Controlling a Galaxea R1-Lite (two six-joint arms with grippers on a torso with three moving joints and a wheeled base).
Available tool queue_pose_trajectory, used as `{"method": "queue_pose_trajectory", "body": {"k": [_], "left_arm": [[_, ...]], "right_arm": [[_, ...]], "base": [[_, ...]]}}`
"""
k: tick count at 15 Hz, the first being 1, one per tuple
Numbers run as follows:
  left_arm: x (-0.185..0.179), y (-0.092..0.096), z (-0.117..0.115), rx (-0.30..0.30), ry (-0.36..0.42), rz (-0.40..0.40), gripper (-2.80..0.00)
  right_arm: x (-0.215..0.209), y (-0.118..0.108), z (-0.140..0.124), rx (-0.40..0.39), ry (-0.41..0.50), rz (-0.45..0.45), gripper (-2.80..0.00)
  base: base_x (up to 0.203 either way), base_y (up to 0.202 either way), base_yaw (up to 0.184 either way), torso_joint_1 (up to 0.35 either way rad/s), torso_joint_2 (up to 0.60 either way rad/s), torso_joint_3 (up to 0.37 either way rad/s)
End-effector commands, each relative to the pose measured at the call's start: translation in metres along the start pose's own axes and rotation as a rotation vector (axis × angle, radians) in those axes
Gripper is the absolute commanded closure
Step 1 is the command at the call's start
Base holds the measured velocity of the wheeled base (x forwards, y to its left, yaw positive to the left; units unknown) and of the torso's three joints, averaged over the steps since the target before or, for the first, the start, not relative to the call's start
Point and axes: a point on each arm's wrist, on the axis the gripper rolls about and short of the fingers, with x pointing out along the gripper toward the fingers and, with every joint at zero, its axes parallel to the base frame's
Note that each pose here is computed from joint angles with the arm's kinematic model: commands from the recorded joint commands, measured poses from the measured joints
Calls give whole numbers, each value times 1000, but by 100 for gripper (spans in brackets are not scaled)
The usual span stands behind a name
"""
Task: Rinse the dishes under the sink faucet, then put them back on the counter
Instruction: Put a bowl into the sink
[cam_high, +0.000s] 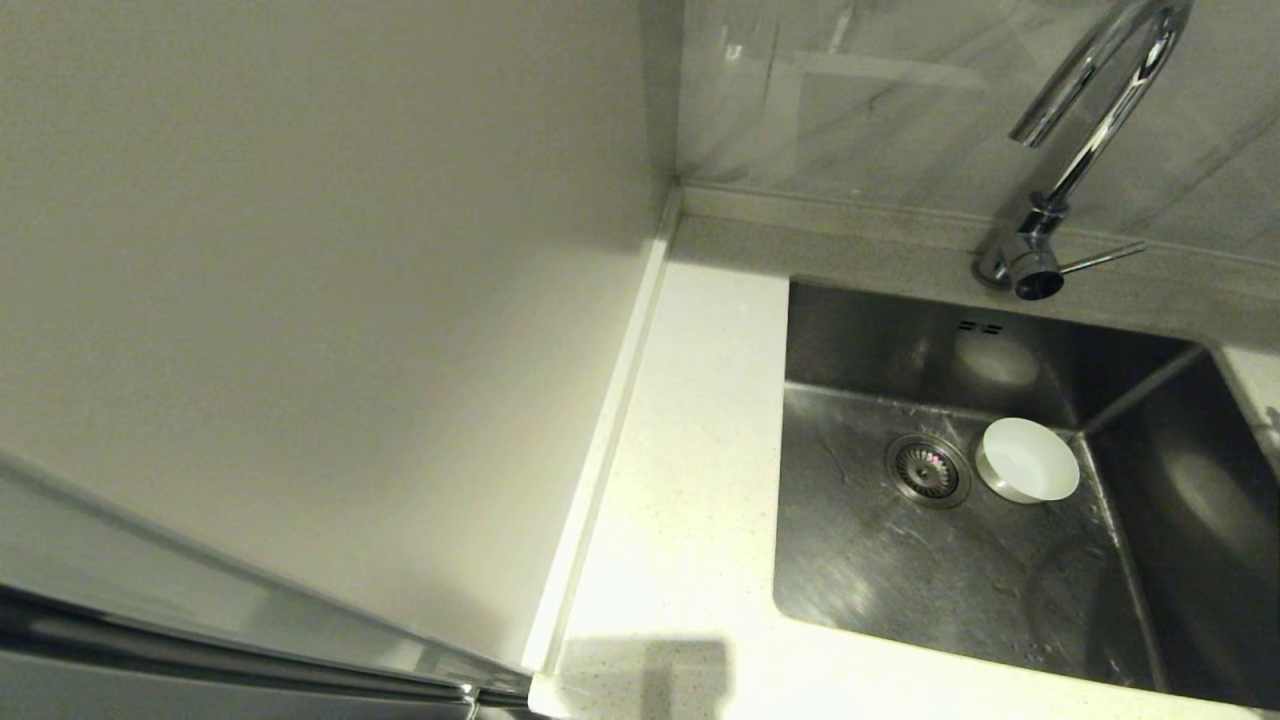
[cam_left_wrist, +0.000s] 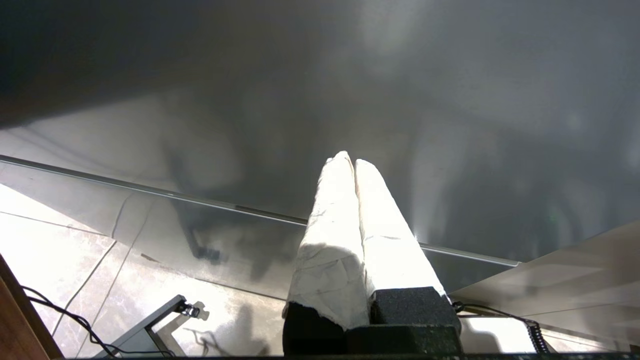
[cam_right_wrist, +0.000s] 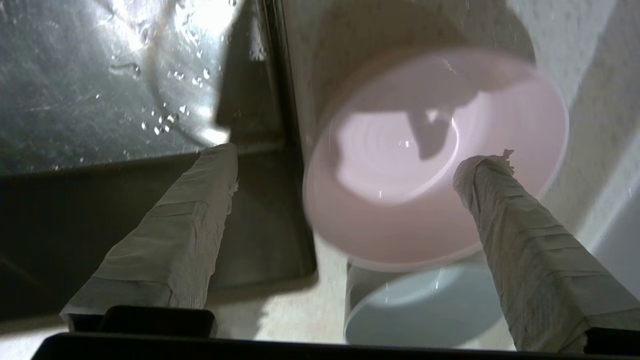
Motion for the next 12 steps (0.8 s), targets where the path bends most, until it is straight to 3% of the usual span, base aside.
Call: {"method": "queue_pose_trajectory", "body": {"k": [1, 9, 10, 12], "left_arm": [[0, 0, 0, -1, -3, 1, 0], [0, 0, 0, -1, -3, 1, 0], [0, 0, 0, -1, -3, 1, 0], [0, 0, 0, -1, -3, 1, 0]], "right_arm": [[21, -1, 4, -7, 32, 19, -280], [41, -8, 11, -13, 18, 6, -280], [42, -9, 10, -11, 21, 5, 0], [43, -9, 10, -10, 25, 7, 0]], "base": [[0, 0, 0, 0, 0, 0], [0, 0, 0, 0, 0, 0], [0, 0, 0, 0, 0, 0], [0, 0, 0, 0, 0, 0]]}}
